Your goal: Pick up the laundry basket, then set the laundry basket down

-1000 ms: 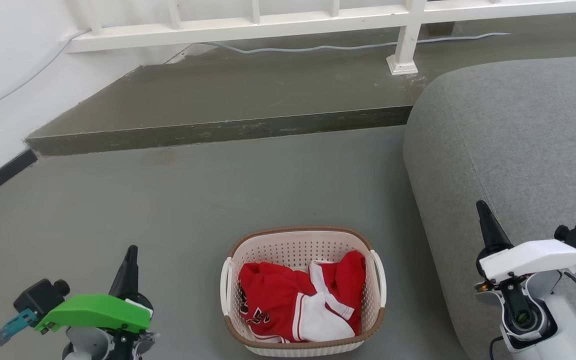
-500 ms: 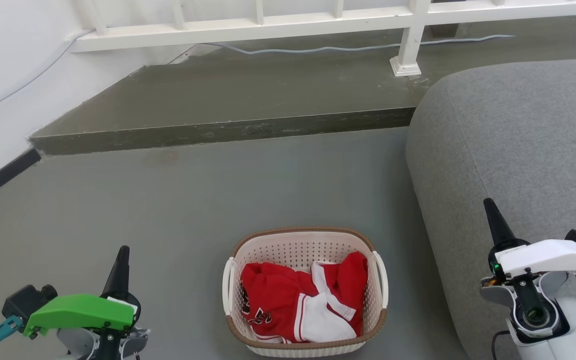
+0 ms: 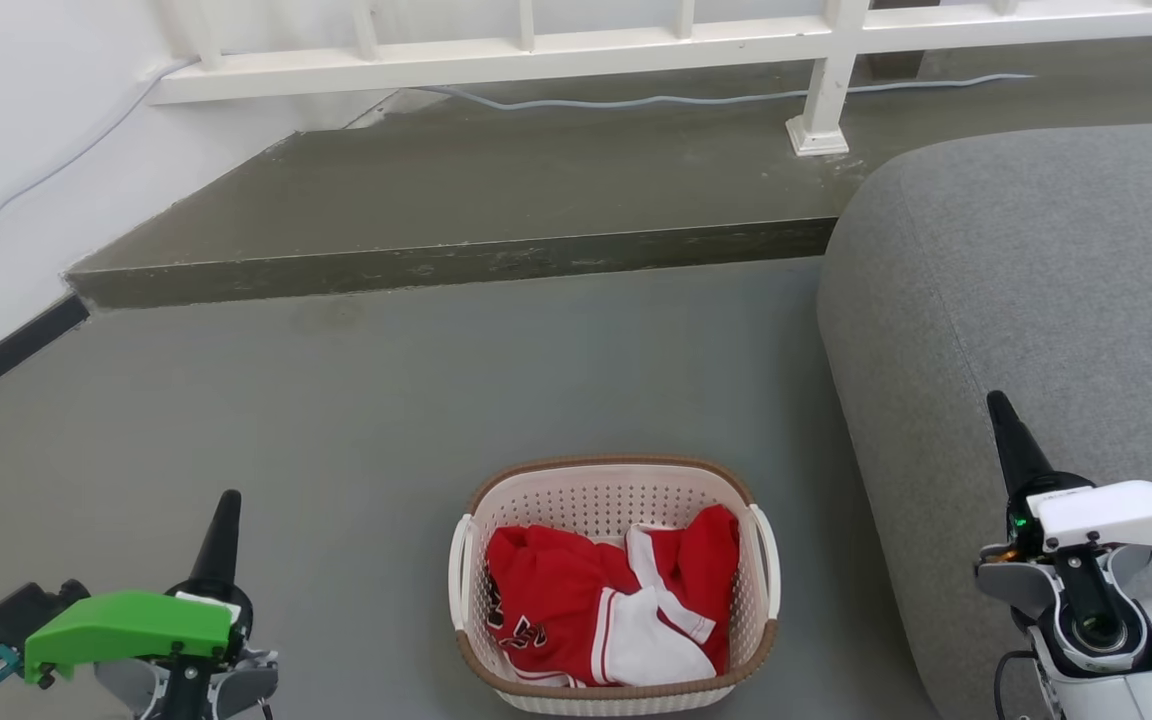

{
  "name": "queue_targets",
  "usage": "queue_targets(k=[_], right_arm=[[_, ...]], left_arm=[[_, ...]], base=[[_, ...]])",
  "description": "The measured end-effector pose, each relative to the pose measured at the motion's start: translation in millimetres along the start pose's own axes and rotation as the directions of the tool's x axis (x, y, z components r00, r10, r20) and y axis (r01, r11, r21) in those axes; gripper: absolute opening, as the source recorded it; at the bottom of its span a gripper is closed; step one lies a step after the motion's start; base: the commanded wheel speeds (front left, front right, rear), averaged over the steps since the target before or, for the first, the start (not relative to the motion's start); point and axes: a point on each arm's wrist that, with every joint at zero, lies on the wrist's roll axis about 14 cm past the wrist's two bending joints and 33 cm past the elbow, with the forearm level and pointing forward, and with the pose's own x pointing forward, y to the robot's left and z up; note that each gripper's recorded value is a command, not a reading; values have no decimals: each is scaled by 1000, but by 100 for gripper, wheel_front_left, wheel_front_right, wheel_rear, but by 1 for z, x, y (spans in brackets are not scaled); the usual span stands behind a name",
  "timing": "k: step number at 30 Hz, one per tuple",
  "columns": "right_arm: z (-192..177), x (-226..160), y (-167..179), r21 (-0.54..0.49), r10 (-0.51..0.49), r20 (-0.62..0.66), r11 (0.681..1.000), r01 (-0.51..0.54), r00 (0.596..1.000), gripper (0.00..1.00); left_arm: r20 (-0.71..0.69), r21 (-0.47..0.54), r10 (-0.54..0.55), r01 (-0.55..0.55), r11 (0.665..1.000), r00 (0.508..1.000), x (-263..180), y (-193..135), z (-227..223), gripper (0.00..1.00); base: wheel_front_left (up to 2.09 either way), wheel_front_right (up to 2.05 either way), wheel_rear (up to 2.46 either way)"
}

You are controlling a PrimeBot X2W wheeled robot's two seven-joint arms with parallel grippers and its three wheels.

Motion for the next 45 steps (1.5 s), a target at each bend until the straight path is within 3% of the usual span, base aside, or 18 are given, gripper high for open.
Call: queue_targets(k=[11,27,45], right_arm=[[5,1,3,138,18,13,990,-19,1000,0],[18,1,8,332,55,49,941,-69,997,0],[18,0,8,340,56,53,938,-71,997,0]], left_arm=[[18,-120,-11,13,993,1000,-2,0,10,0],[53,-289,-31,45,956,998,-5,-1,26,0],[57,-302,-33,49,952,998,-5,-1,27,0]], base=[[0,0,0],[0,0,0],[0,0,0]])
